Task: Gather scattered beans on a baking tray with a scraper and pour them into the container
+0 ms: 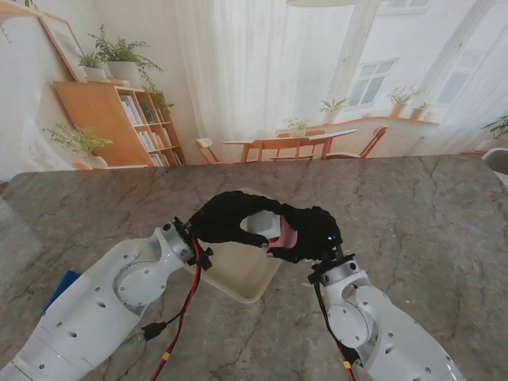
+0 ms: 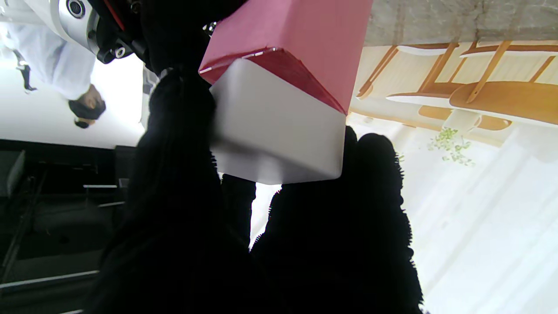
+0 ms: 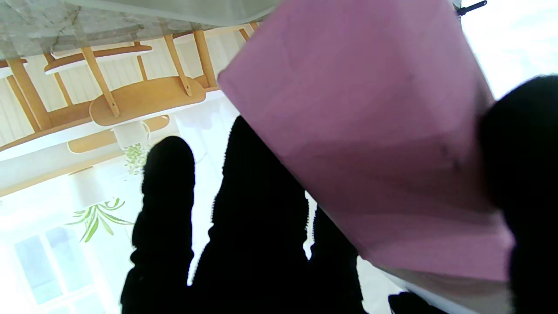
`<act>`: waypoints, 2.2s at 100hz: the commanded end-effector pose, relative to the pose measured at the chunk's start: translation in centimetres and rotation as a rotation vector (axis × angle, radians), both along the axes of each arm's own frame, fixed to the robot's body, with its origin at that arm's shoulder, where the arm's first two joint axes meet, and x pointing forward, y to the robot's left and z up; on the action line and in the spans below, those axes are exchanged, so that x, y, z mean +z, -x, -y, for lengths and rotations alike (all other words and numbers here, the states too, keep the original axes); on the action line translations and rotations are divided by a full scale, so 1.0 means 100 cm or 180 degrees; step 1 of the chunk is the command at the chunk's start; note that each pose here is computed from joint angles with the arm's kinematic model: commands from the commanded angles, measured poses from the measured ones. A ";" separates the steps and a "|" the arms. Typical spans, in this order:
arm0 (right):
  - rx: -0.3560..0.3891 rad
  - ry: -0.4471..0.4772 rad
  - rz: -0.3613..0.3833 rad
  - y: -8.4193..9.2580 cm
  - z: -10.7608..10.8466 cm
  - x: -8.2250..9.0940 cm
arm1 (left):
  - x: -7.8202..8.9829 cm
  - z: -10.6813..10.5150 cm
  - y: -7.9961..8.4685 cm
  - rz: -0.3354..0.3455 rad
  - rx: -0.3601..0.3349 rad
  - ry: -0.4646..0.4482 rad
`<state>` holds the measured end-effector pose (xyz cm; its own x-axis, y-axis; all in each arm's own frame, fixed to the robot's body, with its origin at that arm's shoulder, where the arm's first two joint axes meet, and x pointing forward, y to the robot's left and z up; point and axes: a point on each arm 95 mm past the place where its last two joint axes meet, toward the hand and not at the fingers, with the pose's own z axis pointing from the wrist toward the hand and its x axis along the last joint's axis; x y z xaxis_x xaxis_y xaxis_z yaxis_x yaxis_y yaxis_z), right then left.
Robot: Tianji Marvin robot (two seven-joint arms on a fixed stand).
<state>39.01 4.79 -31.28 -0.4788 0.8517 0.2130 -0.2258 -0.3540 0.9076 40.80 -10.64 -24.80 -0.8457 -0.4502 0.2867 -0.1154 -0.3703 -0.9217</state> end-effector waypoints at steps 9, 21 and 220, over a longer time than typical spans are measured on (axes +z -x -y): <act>0.0000 -0.0101 -0.0022 0.003 -0.005 0.003 | -0.002 0.002 0.002 0.0131 -0.0112 -0.0127; -0.0006 -0.0137 -0.0033 0.003 -0.005 0.002 | -0.001 0.001 0.003 0.0292 -0.0167 -0.0234; -0.0312 0.0102 -0.0130 -0.003 0.002 -0.001 | -0.001 0.038 0.023 -0.0703 0.1111 -0.0376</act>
